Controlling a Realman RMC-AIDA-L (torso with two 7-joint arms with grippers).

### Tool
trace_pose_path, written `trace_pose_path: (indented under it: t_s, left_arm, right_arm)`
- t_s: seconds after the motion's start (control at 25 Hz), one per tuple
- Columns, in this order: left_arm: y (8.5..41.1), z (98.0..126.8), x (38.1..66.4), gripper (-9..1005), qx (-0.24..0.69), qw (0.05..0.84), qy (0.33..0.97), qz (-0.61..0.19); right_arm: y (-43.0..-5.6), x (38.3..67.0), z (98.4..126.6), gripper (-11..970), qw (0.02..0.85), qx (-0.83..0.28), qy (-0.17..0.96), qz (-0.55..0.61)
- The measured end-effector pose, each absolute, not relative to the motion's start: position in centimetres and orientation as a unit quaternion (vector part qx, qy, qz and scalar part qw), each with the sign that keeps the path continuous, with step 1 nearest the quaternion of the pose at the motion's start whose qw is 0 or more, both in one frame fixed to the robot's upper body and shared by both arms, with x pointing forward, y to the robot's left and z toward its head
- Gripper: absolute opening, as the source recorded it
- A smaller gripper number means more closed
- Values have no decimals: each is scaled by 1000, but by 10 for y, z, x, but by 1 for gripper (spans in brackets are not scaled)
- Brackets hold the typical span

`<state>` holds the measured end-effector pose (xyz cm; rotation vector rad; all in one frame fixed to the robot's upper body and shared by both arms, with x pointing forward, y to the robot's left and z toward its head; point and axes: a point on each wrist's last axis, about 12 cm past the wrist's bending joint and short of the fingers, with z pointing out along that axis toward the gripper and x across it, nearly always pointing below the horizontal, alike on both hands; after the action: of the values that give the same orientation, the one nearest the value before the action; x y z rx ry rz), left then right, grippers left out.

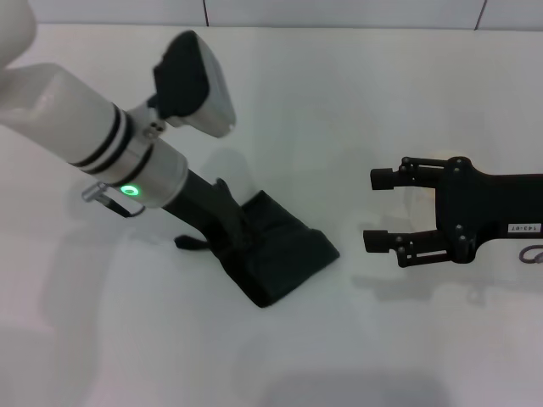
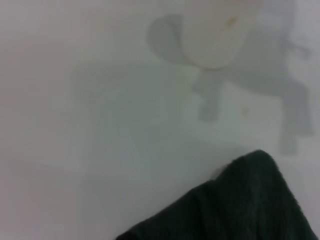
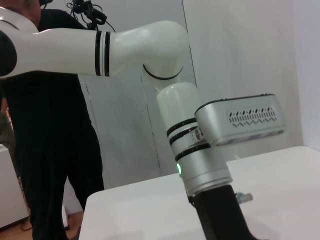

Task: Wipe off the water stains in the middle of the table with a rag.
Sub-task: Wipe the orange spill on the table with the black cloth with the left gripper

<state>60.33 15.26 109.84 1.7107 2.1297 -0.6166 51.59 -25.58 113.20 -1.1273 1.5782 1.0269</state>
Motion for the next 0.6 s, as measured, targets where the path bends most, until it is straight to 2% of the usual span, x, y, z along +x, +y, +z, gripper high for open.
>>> trace_pose_path:
  t_s: [0.6]
  left_arm:
    - [180, 1108, 618, 41, 577, 175, 774, -191]
  right_arm:
    - [-257, 515, 1131, 842, 456, -455, 641, 417]
